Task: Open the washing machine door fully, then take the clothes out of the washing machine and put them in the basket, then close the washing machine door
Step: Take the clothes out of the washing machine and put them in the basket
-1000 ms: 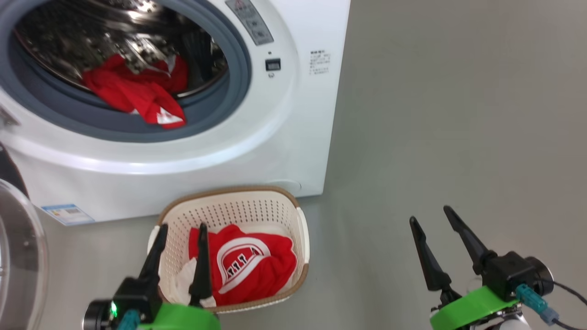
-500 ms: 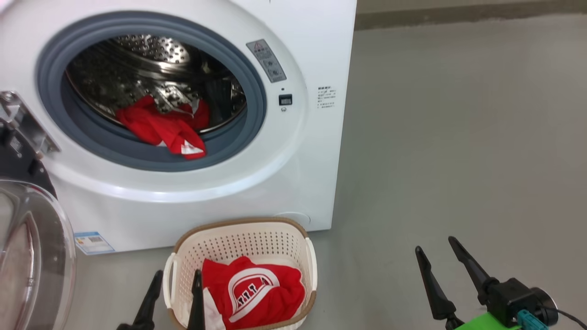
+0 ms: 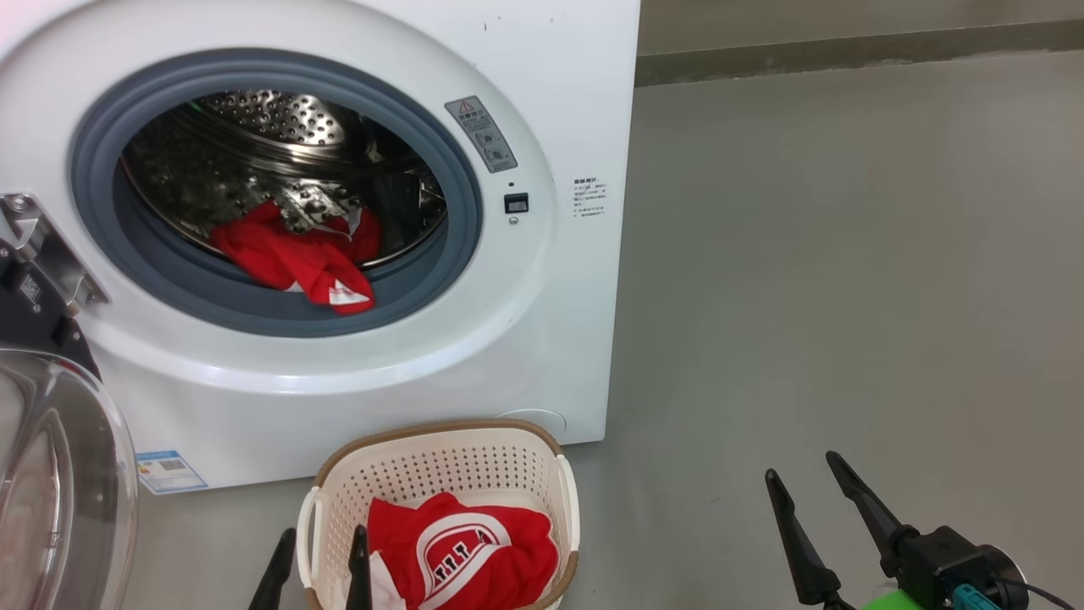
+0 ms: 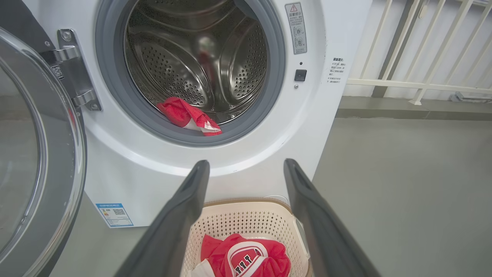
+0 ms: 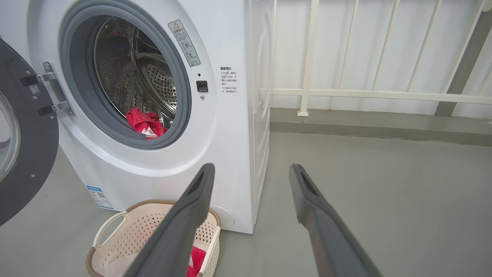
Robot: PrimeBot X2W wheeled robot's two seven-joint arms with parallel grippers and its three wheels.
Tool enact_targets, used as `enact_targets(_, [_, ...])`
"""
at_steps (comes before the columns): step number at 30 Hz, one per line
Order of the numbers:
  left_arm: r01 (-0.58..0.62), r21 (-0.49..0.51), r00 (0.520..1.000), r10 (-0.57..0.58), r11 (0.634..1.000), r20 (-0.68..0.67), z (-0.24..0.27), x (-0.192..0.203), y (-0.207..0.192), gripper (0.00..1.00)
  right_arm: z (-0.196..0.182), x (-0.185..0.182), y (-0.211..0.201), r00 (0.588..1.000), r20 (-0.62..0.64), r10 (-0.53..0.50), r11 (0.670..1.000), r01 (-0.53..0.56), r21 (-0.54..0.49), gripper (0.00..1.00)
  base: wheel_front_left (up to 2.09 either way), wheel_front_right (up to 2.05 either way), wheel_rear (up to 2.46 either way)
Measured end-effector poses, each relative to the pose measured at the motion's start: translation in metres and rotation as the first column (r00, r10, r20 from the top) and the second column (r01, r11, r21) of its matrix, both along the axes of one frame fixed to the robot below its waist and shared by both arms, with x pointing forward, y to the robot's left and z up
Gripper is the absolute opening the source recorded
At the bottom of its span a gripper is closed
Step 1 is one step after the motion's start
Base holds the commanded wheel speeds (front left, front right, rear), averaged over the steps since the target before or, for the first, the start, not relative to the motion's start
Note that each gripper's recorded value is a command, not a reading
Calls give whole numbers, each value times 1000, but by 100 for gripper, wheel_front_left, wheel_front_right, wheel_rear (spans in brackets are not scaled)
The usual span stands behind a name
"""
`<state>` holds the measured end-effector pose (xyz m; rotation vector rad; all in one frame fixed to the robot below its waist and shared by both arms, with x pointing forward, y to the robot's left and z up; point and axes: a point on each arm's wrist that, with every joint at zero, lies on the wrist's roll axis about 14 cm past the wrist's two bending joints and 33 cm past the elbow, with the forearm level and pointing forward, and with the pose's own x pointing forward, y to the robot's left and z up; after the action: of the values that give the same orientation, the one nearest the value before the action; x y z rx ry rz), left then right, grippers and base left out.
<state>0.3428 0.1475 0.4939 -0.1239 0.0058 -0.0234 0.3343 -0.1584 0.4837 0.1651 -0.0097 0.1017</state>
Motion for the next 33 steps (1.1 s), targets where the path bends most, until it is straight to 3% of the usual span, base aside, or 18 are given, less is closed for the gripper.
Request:
enact_targets(24, [0,-1,999,0,1000,-53,-15,2,-3,100,-7,3,3,1000,-24,8,1000,-8,2,100,0,0,0])
enact_targets(33, [20,3,997,-20,1000,-71,-23,41,-12,100,-11,25,3,999,-35,11,1000,-11,-2,100,0,0,0])
